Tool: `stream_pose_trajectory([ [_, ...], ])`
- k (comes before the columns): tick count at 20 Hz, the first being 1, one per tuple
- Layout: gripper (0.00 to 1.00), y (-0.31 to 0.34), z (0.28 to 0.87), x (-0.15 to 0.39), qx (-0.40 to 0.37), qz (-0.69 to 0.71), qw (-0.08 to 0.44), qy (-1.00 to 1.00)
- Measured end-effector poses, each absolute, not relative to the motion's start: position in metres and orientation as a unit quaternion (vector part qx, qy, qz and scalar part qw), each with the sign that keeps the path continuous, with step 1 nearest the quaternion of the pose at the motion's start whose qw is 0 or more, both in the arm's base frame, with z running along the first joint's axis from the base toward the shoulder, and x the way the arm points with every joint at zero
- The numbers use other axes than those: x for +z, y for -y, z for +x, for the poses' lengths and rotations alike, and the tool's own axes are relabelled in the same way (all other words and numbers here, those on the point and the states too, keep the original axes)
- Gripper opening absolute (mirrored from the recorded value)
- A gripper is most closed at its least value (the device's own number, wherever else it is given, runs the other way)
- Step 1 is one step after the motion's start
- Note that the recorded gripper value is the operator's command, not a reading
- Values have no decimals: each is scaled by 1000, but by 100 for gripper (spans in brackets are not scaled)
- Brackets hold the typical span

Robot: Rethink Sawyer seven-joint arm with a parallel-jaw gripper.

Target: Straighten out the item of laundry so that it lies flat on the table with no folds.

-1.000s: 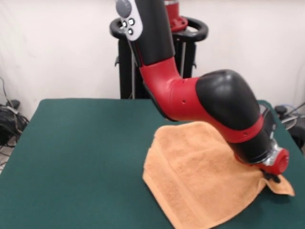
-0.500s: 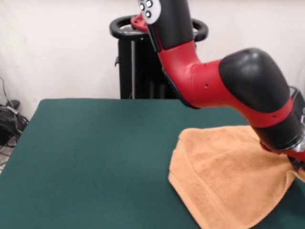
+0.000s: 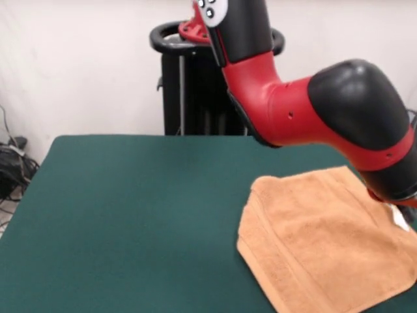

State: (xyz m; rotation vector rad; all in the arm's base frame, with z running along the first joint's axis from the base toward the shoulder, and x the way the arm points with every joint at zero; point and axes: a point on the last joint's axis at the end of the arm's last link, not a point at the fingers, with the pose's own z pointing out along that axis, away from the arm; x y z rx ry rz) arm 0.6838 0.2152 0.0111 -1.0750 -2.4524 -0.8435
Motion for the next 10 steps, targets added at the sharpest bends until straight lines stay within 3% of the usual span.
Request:
stream_pose_trajectory([
  [6, 100, -174, 705, 17, -264, -351, 160, 884],
  [10, 100, -118, 728, 25, -197, -338, 107, 914],
])
